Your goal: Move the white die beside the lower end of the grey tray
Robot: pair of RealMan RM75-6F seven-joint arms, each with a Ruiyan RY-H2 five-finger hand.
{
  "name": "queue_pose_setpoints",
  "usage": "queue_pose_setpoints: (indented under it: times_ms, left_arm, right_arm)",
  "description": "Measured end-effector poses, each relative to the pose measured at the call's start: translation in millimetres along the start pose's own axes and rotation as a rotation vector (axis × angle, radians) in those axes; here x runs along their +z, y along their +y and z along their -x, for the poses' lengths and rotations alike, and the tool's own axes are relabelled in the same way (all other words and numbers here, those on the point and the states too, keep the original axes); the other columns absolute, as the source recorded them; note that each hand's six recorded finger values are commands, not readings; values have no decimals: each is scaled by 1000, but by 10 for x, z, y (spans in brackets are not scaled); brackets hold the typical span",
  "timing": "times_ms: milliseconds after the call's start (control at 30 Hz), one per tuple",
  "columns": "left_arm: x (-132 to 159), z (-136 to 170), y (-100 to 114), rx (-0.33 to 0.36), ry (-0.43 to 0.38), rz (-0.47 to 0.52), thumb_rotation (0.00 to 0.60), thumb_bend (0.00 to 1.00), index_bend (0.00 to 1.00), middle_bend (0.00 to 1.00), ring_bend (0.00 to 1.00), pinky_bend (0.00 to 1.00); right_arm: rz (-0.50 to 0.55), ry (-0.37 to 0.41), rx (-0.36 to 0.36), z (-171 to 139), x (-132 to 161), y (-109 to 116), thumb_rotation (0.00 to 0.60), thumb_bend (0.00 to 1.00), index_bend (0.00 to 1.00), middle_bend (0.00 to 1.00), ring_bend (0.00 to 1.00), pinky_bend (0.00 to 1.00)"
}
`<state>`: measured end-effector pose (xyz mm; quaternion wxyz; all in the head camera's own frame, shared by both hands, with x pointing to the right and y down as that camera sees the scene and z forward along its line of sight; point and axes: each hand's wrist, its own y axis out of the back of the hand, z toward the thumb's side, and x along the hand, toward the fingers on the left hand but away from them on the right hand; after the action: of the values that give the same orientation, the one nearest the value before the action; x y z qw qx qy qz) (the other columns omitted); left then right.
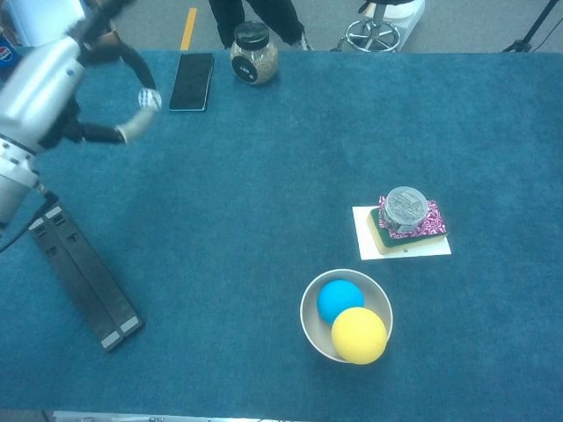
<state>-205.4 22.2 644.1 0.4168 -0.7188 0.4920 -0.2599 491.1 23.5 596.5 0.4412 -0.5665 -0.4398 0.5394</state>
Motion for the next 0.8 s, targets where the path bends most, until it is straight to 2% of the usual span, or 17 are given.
queue_pose_setpoints:
  times_ms: [67, 167, 400, 533, 800]
  left_arm:
    - [-43, 78, -35, -42, 30, -27, 600, 227, 0, 0, 0, 51]
    - [-178, 254, -170, -150, 88, -50, 600, 215, 2, 0, 0, 51]
    - [-476, 502, -277, -287, 201, 26, 600, 212, 86, 0, 0, 51]
    - [-562, 584, -289, -309, 227, -5, 600, 212, 121, 0, 0, 51]
    - [-680, 638, -260, -293, 265, -9, 600, 212, 147, 0, 0, 51]
  right_arm:
    - [-3, -4, -1, 4, -20, 3, 600, 0, 545, 368, 345, 491]
    - [-5, -9, 20, 0, -34, -50, 600, 0, 545, 368, 345, 491]
    - [5, -19, 24, -8, -54, -121, 600, 0, 545, 368, 345, 491]
    - [6, -29, 41, -16, -92, -171, 600, 0, 545, 368, 345, 491]
    - [6, -37, 26, -60, -121, -120, 600, 0, 545, 368, 345, 491]
